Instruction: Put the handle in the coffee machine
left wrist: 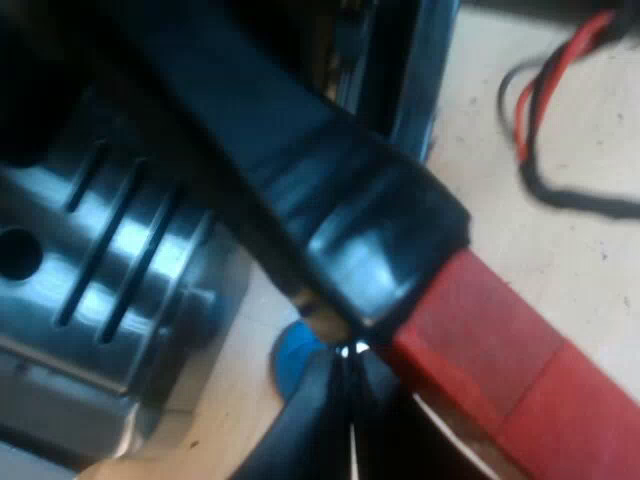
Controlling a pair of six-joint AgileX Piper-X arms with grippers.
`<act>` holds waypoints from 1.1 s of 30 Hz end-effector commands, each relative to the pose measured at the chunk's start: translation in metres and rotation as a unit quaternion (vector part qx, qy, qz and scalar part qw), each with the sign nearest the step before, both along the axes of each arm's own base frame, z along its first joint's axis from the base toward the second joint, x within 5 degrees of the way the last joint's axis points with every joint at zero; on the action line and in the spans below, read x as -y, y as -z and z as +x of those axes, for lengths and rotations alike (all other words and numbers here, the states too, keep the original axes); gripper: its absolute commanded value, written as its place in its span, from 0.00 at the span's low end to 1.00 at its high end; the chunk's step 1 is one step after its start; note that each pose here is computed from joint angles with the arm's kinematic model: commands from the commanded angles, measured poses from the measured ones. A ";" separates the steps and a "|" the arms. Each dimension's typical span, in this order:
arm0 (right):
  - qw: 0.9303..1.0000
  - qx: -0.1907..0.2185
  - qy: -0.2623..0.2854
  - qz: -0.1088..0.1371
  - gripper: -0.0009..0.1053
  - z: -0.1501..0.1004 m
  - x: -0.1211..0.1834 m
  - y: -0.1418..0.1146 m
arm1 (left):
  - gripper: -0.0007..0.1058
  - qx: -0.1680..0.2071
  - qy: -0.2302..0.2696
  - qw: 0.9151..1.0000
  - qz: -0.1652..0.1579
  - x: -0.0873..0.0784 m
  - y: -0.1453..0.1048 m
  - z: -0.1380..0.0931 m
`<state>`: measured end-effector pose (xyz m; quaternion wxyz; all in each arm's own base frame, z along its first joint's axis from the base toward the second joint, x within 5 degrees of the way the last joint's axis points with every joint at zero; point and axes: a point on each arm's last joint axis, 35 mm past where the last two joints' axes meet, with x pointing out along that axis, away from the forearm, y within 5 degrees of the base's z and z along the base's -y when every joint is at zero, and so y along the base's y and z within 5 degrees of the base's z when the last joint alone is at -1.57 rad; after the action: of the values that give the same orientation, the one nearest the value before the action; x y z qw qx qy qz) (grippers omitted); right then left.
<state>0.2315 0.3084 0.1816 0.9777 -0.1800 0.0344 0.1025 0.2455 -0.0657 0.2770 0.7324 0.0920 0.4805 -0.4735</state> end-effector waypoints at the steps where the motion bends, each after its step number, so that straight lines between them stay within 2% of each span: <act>1: 1.000 -0.002 -0.008 0.000 0.58 -0.007 0.010 -0.009 | 0.01 -0.034 0.014 0.998 -0.053 0.008 -0.001 -0.014; 5: 1.000 -0.011 -0.011 -0.013 0.57 -0.023 0.034 -0.006 | 0.01 -0.035 -0.004 0.998 -0.058 0.008 -0.002 -0.014; 13: 0.998 -0.029 -0.048 -0.015 0.57 -0.055 0.079 -0.017 | 0.01 -0.018 -0.040 0.996 -0.076 0.011 -0.008 -0.006; 15: 0.994 -0.068 -0.090 -0.016 0.57 -0.065 0.090 -0.023 | 0.01 -0.015 -0.044 0.996 -0.082 0.011 -0.009 -0.005; 16: 0.992 -0.075 -0.098 -0.018 0.57 -0.067 0.093 -0.026 | 0.01 -0.014 -0.045 0.995 -0.083 0.011 -0.009 -0.004; 18: 0.984 -0.104 -0.145 -0.008 0.57 -0.075 0.099 -0.035 | 0.01 -0.011 -0.049 0.995 -0.087 0.012 -0.010 -0.003; 20: 0.980 -0.117 -0.161 0.006 0.58 -0.080 0.103 -0.042 | 0.01 -0.012 -0.045 0.994 -0.094 0.013 -0.010 -0.003; 21: 0.975 -0.127 -0.179 0.024 0.59 -0.085 0.108 -0.050 | 0.01 -0.011 -0.039 0.995 -0.095 0.016 -0.010 -0.004; 24: 0.969 -0.136 -0.206 0.034 0.64 -0.092 0.116 -0.061 | 0.01 -0.006 -0.008 0.995 -0.094 0.031 -0.011 -0.008; 25: 0.968 -0.134 -0.208 0.036 0.65 -0.093 0.117 -0.063 | 0.01 -0.004 -0.003 0.995 -0.095 0.034 -0.011 -0.008; 27: 0.968 -0.126 -0.214 0.045 0.69 -0.097 0.123 -0.072 | 0.01 0.014 0.029 0.996 -0.088 0.051 -0.012 -0.013; 28: 0.968 -0.123 -0.215 0.049 0.71 -0.098 0.124 -0.074 | 0.01 0.017 0.028 0.996 -0.086 0.051 -0.012 -0.012; 29: 0.968 -0.121 -0.216 0.051 0.71 -0.099 0.126 -0.077 | 0.01 0.033 0.040 0.996 -0.076 0.060 -0.012 -0.014; 30: 0.968 -0.117 -0.217 0.055 0.73 -0.101 0.128 -0.081 | 0.01 0.039 0.040 0.996 -0.071 0.062 -0.012 -0.014; 31: 0.968 -0.117 -0.217 0.055 0.73 -0.102 0.129 -0.082 | 0.01 0.047 0.045 0.996 -0.065 0.066 -0.013 -0.015; 32: 0.968 -0.115 -0.217 0.056 0.73 -0.103 0.131 -0.083 | 0.01 0.071 0.062 0.994 -0.056 0.078 -0.014 -0.018; 33: 0.967 -0.115 -0.218 0.057 0.73 -0.104 0.132 -0.084 | 0.01 0.072 0.067 0.994 -0.056 0.081 -0.014 -0.020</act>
<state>0.1293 0.1781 0.2641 0.9307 -0.1156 0.1014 0.3320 0.2304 -0.1283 0.2761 0.7461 0.1421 0.4523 -0.4675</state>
